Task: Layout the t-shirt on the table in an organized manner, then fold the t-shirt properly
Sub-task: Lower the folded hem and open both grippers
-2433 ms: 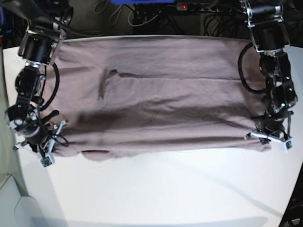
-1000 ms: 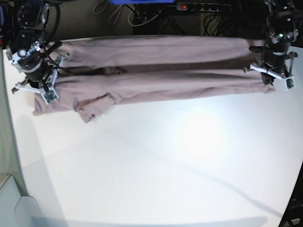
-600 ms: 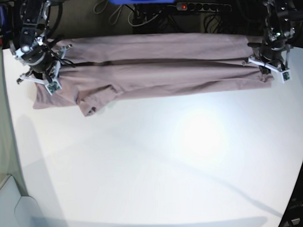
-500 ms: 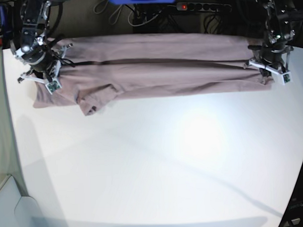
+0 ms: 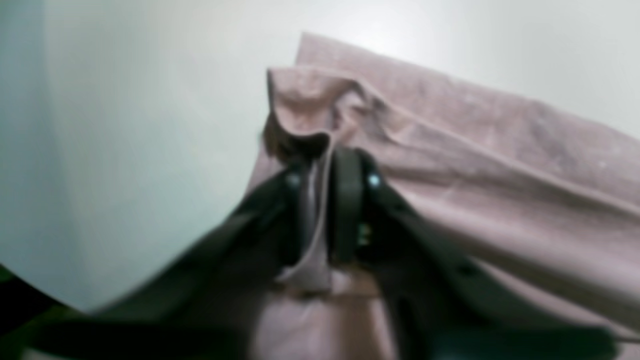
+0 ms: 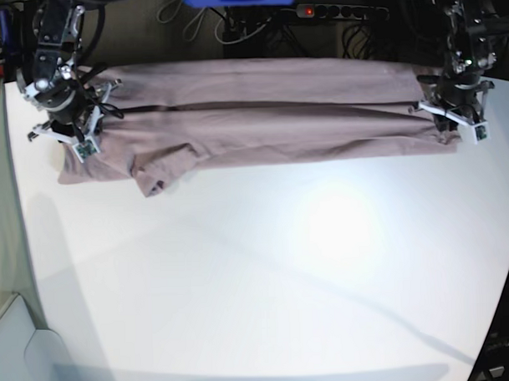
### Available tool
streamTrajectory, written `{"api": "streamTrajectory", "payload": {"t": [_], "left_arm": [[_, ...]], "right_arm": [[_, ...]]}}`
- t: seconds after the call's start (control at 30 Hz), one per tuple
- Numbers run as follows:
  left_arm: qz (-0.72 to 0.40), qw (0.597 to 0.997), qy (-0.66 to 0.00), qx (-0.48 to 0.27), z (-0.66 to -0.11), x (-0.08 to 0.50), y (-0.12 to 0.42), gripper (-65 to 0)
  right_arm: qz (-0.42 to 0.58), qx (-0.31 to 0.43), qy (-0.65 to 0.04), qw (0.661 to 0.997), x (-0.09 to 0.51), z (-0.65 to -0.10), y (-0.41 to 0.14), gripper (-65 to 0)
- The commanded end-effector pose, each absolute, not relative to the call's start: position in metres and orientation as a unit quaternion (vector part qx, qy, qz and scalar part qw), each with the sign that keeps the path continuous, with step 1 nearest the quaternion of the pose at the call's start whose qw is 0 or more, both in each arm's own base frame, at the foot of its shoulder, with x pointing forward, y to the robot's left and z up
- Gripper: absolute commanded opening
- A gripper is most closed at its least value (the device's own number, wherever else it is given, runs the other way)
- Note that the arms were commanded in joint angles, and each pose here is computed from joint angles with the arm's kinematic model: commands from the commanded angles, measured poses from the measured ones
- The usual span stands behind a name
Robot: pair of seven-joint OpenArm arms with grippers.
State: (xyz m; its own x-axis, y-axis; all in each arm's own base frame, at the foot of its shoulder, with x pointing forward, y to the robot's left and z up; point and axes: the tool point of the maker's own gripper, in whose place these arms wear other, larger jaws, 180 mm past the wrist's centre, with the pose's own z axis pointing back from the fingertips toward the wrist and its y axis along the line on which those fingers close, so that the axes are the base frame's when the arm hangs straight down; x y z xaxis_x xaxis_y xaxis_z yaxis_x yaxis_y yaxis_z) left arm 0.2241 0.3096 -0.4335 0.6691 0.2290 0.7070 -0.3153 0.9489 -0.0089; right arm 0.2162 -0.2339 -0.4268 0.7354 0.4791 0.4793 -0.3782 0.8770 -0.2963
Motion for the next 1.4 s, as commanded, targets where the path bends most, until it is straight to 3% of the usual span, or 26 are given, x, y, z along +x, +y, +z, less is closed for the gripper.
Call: {"api": "streamTrajectory", "payload": {"t": [0.0, 0.1, 0.23, 0.5, 0.7, 0.9, 1.03, 1.17, 1.37], "left_arm": [[0.153, 0.920, -0.354, 0.067, -0.440, 0.214, 0.314, -45.6], [0.153, 0.921, -0.352, 0.067, -0.441, 0.213, 0.314, -38.7], [0.155, 0.920, -0.355, 0.066, -0.438, 0.214, 0.314, -33.7], [0.163, 0.939, -0.299, 0.048, -0.447, 0.210, 0.306, -32.6], [0.161, 0.941, -0.295, 0.045, -0.449, 0.209, 0.303, -32.5], [0.160, 0.941, -0.295, 0.044, -0.449, 0.210, 0.302, -32.4], [0.154, 0.936, -0.314, 0.044, -0.436, 0.217, 0.300, -23.8], [0.149, 0.935, -0.320, 0.042, -0.432, 0.221, 0.297, -15.3], [0.150, 0.934, -0.321, 0.042, -0.432, 0.221, 0.297, -14.6]], "right_arm": [[0.237, -0.100, -0.255, 0.932, 0.206, -0.431, -0.240, -42.1], [0.233, -0.116, -0.266, 0.928, 0.209, -0.419, -0.249, -34.4], [0.223, -0.156, -0.303, 0.913, 0.218, -0.381, -0.261, -33.5], [0.229, -0.171, -0.339, 0.896, 0.245, -0.351, -0.249, -33.1], [0.273, -0.121, -0.375, 0.878, 0.275, -0.347, -0.187, -33.1], [0.276, -0.118, -0.356, 0.885, 0.306, -0.341, -0.166, -32.4], [0.271, -0.117, -0.340, 0.893, 0.321, -0.346, -0.167, -27.7], [0.271, -0.106, -0.325, 0.900, 0.322, -0.359, -0.165, -27.3], [0.270, -0.083, -0.303, 0.910, 0.317, -0.380, -0.157, -27.3]]}}
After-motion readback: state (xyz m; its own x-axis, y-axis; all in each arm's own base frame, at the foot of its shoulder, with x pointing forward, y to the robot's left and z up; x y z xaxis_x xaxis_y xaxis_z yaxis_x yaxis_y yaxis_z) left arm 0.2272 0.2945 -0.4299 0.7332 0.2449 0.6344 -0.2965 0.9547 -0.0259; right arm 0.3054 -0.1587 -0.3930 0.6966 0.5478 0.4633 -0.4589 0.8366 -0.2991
